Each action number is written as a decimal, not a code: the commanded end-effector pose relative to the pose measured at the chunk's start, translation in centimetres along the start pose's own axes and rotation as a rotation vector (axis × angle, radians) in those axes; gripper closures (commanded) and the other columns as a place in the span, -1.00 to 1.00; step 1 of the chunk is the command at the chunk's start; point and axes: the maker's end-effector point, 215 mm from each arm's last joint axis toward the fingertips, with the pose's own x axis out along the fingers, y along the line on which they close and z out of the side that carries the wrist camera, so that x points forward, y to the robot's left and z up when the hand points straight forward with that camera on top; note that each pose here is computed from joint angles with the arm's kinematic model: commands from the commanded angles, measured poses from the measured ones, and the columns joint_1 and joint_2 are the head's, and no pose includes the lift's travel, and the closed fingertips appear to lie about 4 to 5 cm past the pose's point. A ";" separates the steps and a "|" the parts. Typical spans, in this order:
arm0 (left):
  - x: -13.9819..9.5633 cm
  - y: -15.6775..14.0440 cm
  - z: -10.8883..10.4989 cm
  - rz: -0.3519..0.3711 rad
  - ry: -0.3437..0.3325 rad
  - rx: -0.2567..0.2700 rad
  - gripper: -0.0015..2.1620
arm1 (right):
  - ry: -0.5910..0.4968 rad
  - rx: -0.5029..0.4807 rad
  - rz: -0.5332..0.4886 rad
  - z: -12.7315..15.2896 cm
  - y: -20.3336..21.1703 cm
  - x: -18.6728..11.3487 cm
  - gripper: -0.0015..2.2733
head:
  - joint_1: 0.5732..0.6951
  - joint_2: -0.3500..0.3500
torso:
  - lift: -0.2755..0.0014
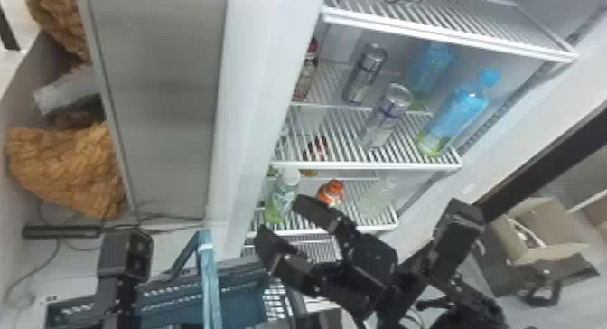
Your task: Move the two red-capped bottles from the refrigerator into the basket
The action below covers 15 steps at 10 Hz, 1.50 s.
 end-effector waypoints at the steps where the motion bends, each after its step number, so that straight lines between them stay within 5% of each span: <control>1: 0.0 0.0 0.0 0.000 0.000 0.000 0.12 | -0.013 -0.050 -0.050 1.1 -1.8 -0.9 -0.90 | 1.00 -1.00 | 0.99; 4: 0.0 0.0 -0.1 0.000 0.002 -0.001 0.12 | -0.057 -0.093 -0.084 2.7 -2.6 -1.4 -0.90 | 1.00 -1.00 | 0.99; 9: 0.0 0.0 -0.1 0.000 0.004 -0.002 0.12 | -0.116 -0.280 -0.344 7.2 -9.9 -6.5 -0.90 | 1.00 -1.00 | 0.99; 15: 0.0 -0.1 -0.1 -0.004 0.002 -0.001 0.12 | -0.175 -0.321 -0.508 8.1 -15.9 -6.9 -0.90 | 1.00 -1.00 | 0.99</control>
